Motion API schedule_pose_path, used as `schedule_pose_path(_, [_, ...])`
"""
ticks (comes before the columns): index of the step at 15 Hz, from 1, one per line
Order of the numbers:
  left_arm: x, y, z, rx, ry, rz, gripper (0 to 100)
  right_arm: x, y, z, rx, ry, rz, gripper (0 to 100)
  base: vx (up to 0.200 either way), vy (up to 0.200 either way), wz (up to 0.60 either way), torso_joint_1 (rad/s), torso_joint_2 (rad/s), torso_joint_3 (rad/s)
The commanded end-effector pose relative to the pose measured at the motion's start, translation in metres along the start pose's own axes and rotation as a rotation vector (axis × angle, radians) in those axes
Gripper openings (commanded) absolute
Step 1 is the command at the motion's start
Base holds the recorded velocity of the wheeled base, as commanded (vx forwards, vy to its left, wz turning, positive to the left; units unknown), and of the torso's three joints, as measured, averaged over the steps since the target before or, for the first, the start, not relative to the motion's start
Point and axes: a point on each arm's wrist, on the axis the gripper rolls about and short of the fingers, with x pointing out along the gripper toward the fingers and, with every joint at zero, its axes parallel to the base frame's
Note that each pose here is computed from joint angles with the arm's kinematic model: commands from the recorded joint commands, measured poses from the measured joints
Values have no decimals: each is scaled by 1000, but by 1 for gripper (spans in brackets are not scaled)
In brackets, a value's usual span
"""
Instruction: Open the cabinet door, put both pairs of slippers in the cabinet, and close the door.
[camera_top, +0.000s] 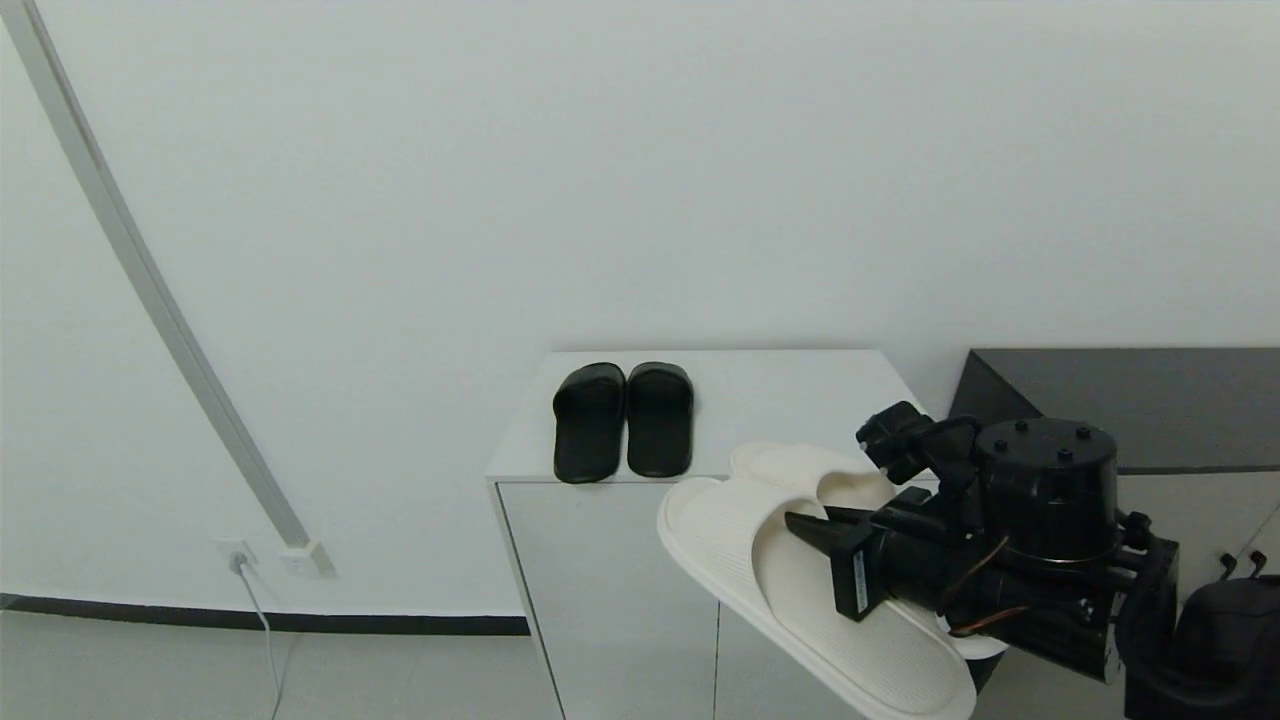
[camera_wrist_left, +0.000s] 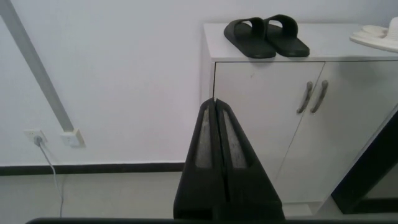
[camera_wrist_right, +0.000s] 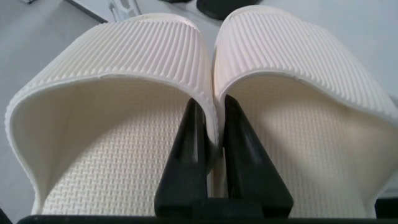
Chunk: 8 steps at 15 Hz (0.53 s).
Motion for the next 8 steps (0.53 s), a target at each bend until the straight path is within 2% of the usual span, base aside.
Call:
schedule_pose_path(1, [0, 0, 0, 0, 1, 0, 0, -1, 0, 1, 0, -4, 1, 0, 0, 0, 0, 0, 0, 0])
schedule_pose_path(8, [0, 0, 0, 0, 1, 0, 0, -1, 0, -1, -2, 2, -1, 0, 0, 0, 0, 0, 0, 0])
